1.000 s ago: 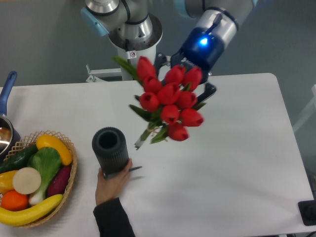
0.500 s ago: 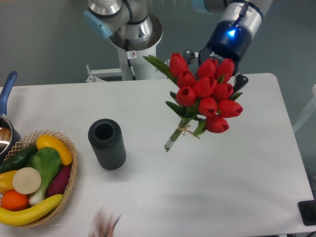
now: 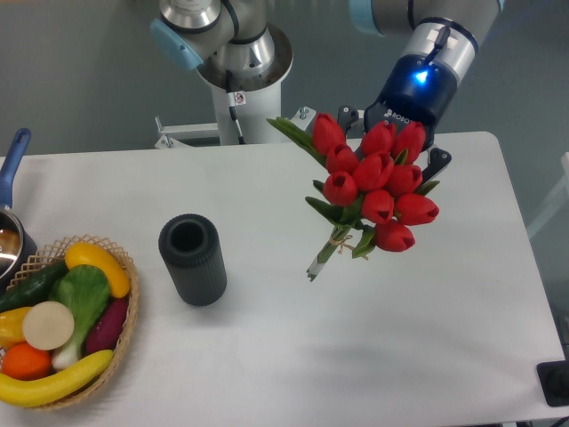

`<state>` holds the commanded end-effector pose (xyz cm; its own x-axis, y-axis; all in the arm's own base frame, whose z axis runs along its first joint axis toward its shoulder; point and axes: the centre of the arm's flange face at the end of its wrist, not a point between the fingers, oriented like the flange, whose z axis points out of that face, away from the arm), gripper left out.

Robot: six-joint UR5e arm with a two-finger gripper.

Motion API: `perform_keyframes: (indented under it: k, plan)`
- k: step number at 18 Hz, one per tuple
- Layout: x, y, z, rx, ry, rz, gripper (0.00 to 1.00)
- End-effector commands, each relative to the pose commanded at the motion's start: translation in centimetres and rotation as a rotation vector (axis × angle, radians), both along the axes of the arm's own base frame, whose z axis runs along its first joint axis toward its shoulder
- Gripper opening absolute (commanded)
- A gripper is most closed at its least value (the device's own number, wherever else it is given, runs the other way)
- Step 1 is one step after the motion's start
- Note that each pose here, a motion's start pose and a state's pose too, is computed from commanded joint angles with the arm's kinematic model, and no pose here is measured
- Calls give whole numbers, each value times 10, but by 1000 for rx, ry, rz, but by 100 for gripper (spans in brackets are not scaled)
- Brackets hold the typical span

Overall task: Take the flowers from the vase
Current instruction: 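Raise the tulip bouquet higher, carrying it away from the vase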

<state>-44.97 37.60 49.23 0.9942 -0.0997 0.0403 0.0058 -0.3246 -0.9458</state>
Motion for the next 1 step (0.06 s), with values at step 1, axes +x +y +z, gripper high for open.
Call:
perform_keyframes:
  k: [1]
  plan:
    - [0, 0, 1, 0, 1, 0, 47]
